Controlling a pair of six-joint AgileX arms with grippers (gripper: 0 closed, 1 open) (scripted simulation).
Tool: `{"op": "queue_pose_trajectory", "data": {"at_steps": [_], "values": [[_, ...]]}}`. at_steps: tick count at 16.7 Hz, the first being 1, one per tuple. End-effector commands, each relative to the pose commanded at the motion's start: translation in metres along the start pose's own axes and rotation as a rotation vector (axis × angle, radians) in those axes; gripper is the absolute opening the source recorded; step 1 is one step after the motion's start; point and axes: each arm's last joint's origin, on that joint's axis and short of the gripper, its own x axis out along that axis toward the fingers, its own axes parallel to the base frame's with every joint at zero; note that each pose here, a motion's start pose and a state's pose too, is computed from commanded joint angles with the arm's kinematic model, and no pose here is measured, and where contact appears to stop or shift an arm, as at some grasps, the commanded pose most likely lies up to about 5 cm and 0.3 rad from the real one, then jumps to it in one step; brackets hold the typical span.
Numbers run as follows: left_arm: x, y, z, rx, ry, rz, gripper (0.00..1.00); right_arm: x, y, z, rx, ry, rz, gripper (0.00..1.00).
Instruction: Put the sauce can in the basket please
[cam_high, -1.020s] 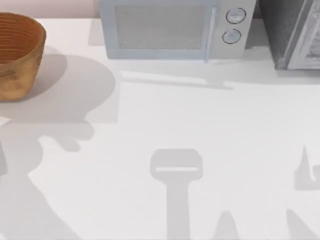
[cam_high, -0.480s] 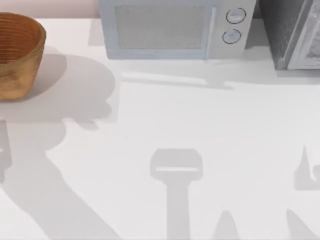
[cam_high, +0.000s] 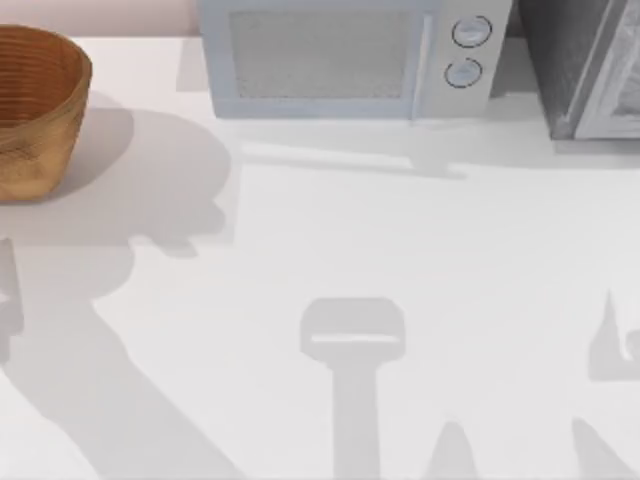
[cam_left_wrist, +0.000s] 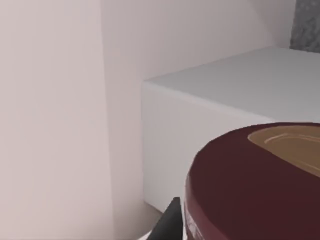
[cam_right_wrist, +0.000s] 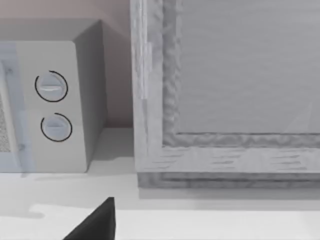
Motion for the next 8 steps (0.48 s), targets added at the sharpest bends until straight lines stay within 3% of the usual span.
{"op": "queue_pose_trajectory", "data": {"at_steps": [8], "values": [[0.0,0.0,0.0,0.0,0.0,0.0,0.9,0.0,0.0,0.0,0.0,0.0,0.0,1.0]]}}
